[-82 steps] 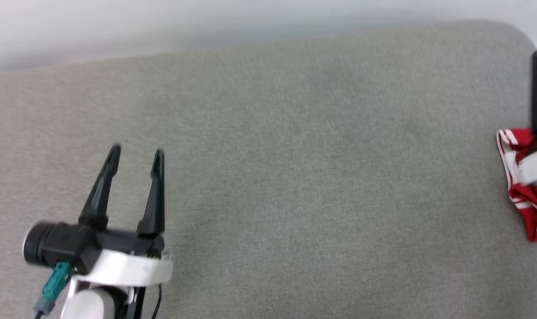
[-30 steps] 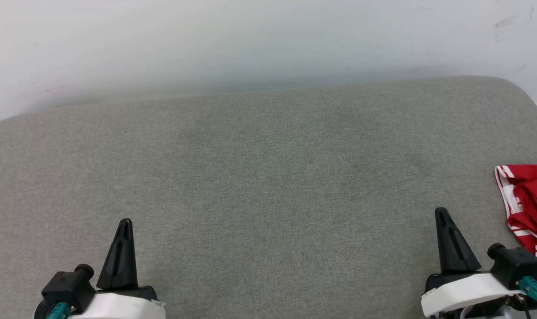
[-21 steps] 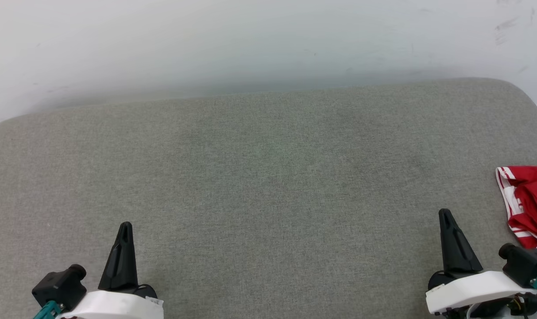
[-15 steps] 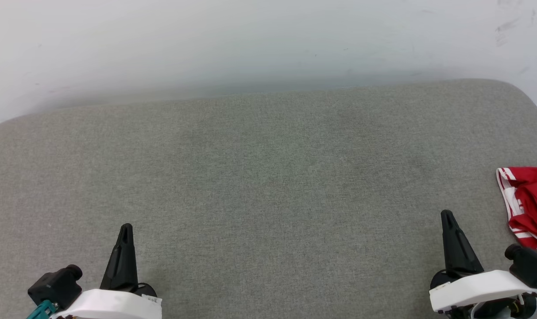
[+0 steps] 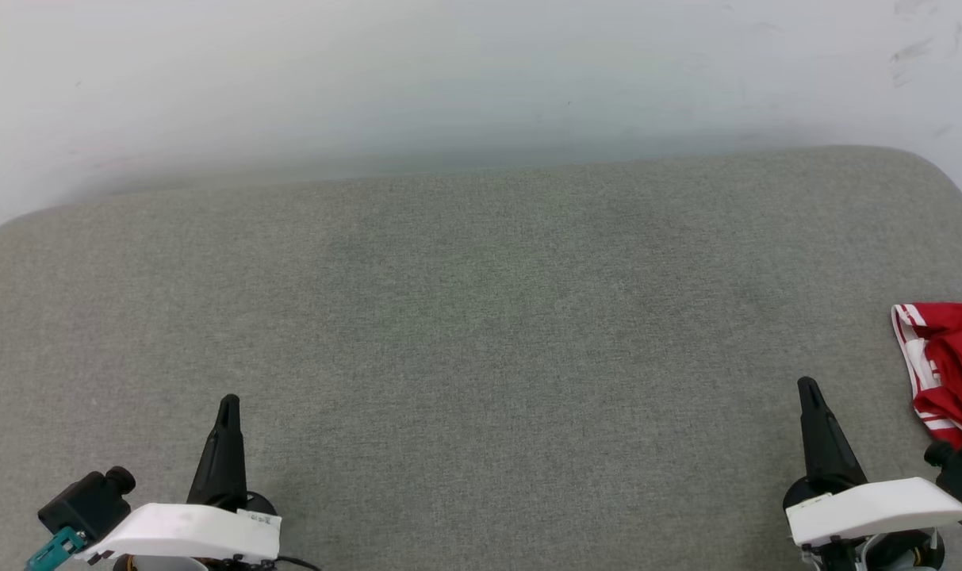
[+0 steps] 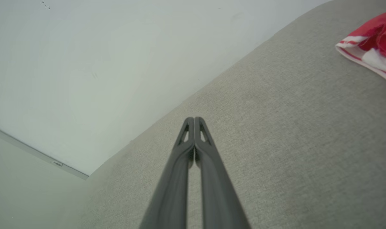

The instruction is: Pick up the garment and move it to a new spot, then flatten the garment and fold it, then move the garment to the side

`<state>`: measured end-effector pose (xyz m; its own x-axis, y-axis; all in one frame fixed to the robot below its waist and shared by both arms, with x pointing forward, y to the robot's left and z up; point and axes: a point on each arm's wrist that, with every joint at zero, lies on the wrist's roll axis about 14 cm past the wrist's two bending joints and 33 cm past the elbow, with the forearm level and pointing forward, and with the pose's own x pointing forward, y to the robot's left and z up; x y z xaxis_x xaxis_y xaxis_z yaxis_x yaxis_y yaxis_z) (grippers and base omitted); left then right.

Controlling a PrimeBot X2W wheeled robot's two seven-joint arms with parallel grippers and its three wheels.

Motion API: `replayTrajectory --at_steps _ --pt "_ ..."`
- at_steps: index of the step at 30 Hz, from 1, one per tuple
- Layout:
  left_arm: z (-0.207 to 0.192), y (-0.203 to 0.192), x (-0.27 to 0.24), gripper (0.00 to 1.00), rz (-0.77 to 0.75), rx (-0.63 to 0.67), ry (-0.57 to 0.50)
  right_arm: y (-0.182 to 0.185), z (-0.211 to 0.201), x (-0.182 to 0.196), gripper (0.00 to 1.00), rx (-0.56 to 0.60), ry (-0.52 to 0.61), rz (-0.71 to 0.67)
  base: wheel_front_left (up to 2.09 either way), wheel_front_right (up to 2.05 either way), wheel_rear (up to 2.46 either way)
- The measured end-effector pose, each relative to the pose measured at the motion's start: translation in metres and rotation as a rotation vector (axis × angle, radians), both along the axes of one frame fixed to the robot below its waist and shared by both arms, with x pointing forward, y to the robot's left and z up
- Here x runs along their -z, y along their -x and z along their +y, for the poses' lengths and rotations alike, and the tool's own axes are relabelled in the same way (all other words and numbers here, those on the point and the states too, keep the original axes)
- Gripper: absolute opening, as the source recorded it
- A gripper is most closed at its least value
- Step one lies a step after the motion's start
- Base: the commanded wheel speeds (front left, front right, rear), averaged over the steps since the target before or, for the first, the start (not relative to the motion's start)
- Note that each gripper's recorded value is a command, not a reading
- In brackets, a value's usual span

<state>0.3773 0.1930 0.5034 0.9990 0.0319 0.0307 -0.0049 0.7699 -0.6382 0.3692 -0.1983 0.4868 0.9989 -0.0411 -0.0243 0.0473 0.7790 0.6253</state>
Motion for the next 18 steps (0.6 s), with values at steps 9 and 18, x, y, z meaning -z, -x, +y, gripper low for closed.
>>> replayTrajectory --at_steps 9,18 --pt "0.0014 -0.0005 0.0046 0.0 0.023 -0.002 0.121 -0.0031 -0.0021 -0.0014 0.0 0.008 -0.121 0.002 0.0 0.0 0.0" --pt "0.0024 -0.0026 0.0055 0.0 0.032 -0.002 0.231 -0.0049 -0.003 -0.0014 0.0 0.013 -0.233 0.006 0.0 0.0 0.0"
